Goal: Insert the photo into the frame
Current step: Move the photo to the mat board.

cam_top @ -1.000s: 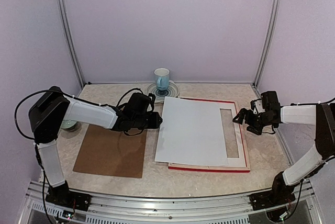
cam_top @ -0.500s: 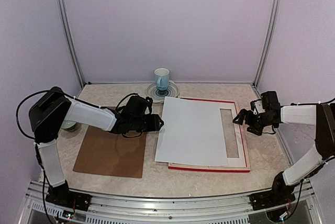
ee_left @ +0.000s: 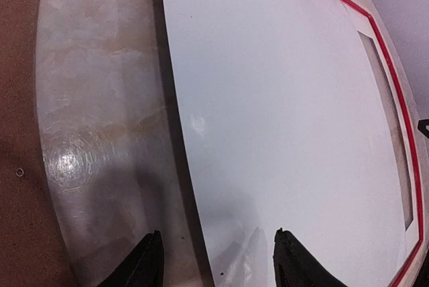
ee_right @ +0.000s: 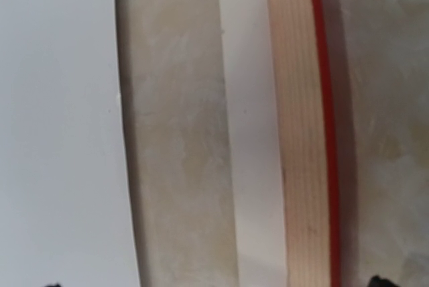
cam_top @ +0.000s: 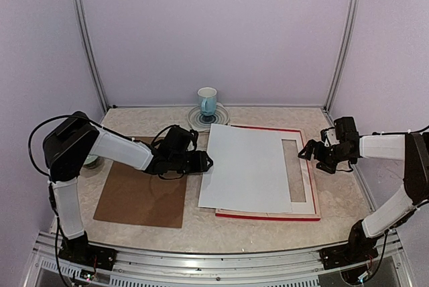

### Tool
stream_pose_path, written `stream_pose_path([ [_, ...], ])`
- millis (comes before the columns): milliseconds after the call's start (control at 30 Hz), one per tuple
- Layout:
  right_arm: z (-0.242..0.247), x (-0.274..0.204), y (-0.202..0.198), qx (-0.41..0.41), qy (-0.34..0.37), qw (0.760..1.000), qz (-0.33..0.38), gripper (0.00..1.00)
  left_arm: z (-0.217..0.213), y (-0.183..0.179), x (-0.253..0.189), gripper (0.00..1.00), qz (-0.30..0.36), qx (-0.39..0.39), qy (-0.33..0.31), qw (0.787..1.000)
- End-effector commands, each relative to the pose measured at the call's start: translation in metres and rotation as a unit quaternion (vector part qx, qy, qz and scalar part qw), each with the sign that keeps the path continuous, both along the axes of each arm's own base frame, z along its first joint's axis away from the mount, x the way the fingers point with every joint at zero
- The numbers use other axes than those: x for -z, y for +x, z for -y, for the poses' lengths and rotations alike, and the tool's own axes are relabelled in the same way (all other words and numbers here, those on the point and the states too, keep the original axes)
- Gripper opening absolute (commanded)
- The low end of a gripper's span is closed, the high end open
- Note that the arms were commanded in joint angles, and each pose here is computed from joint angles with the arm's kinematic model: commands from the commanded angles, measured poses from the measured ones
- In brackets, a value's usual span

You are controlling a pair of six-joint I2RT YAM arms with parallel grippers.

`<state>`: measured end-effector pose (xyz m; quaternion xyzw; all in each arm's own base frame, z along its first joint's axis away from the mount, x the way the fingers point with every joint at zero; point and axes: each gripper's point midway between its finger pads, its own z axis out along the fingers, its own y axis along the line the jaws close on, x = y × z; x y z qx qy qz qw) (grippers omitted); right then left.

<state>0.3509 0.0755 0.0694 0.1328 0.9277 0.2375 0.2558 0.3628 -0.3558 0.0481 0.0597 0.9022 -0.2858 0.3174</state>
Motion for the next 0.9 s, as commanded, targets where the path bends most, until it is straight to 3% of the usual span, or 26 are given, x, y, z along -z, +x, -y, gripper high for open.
stream_pose_path([
  [0,0.004,-0.010,0.003,0.004,-0.002,1.000,0.015,0.99,0.014,0.002,-0.003,0.56,0.005,0.010,-0.009,1.000],
  [867,0.004,-0.008,0.003,0.005,-0.003,1.000,0.011,0.99,0.052,-0.008,-0.014,0.56,0.018,0.053,-0.015,0.998],
])
